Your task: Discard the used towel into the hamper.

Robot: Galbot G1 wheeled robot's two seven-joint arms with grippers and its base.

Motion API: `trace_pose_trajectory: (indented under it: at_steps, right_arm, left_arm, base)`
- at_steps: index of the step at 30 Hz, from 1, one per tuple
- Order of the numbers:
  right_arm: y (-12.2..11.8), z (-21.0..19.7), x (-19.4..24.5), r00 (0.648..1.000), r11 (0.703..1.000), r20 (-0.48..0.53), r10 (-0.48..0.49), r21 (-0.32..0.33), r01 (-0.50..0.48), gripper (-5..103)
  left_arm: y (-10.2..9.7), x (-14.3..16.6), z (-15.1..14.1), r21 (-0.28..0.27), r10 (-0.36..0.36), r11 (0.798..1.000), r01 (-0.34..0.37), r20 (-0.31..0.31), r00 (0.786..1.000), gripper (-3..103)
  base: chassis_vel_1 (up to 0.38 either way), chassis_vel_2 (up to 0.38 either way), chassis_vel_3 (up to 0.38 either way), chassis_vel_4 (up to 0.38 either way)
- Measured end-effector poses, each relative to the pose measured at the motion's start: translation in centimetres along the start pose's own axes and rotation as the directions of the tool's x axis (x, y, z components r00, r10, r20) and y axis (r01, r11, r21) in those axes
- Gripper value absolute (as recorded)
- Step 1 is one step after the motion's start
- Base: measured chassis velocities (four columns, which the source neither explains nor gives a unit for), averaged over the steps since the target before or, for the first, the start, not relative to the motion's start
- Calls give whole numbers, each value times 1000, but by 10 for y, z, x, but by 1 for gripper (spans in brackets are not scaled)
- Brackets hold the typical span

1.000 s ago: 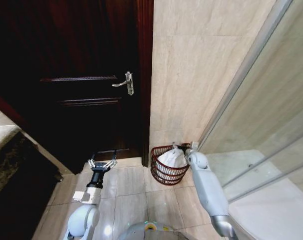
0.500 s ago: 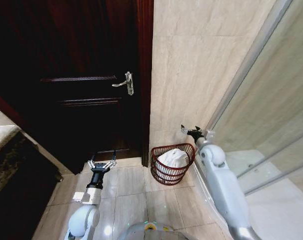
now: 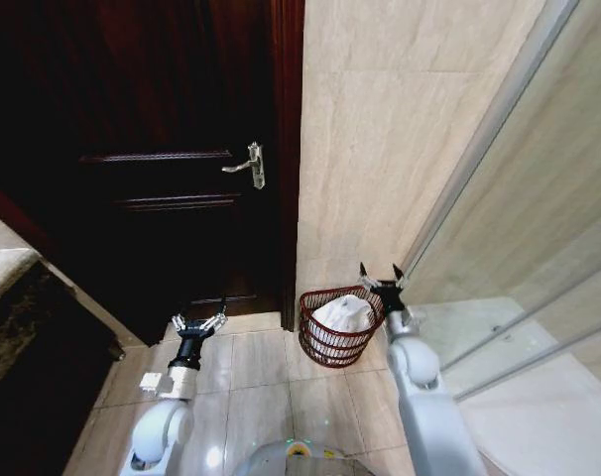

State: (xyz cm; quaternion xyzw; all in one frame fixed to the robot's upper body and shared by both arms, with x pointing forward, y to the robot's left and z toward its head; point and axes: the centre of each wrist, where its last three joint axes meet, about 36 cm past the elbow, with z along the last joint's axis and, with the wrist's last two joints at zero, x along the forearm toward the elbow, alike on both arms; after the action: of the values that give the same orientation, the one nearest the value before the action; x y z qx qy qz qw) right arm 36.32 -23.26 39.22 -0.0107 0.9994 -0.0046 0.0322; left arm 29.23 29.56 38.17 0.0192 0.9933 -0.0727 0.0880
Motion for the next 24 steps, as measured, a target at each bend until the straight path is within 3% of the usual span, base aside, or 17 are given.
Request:
trace_pose_trajectory:
  at_steps: [3,7,24]
  right_arm:
    - [-6,7,27,1000,1000,-12,5,30,-4,100]
    - [-8,8,47,1000,999,-15,7,39,-7,100]
    - [-8,6,54,1000,1000,3,17,15,-17,100]
  left_arm:
    - [6,-14,2,-28,15,999,-15,-6,1000,100]
    - [2,-15,5,-25,26,999,-27,-28,999,100]
    - [-1,13,17,-10,16,1000,-17,-66,998,100]
  base:
    - [0,0,0,0]
    - [0,0,0,0]
    - [0,0,0,0]
